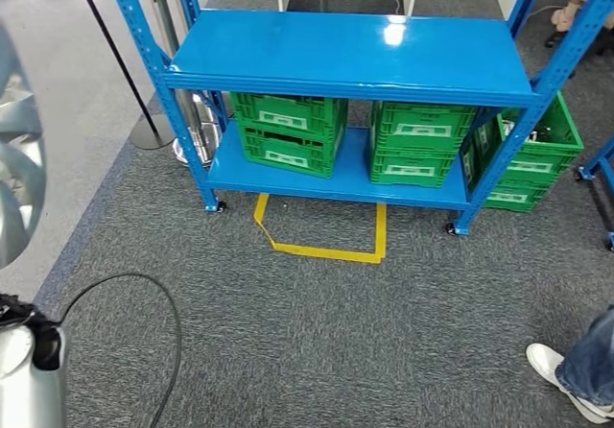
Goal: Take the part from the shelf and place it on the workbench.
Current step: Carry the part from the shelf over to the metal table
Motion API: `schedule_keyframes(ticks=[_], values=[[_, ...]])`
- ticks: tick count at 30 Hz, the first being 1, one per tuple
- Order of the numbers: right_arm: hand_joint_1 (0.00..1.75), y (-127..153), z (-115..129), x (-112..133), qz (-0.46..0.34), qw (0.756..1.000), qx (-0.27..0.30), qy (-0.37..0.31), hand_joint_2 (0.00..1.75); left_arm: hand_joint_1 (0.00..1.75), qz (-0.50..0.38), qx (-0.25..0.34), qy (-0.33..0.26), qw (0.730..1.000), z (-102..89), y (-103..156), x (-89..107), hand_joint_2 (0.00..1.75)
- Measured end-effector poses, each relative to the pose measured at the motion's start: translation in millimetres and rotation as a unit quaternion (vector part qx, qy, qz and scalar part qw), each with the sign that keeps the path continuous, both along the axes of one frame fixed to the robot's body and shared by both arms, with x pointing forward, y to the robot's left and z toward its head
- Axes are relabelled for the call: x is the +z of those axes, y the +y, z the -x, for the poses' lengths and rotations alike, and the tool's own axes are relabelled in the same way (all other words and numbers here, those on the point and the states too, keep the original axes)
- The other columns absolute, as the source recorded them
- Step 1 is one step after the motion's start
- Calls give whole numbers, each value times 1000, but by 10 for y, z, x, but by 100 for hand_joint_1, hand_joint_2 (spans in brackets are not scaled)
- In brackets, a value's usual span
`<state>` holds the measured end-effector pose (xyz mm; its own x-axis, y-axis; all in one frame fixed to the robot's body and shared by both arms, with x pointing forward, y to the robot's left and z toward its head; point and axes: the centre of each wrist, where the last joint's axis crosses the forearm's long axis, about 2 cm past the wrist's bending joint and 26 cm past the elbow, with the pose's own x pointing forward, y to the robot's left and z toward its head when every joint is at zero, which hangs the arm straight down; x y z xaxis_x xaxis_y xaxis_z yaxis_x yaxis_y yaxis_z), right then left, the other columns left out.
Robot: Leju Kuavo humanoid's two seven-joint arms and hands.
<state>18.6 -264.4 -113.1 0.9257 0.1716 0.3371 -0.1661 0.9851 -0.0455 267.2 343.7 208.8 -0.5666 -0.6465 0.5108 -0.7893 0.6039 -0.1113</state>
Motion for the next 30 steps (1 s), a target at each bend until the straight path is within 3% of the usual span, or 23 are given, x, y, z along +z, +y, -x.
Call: schedule_keyframes(ticks=[5, 11, 30], values=[[0, 7, -7, 1, 1, 1000, -5, -5, 0, 175, 9, 22, 3, 1000, 191, 151, -53, 175], [0, 4, 1, 0, 1, 1000, -9, -5, 0, 175, 7, 33, 7, 999, 278, 211, -79, 175], [0, -3, -1, 1, 6, 1000, -20, -11, 0, 175, 8, 57, 0, 998, 326, 382, -50, 175]])
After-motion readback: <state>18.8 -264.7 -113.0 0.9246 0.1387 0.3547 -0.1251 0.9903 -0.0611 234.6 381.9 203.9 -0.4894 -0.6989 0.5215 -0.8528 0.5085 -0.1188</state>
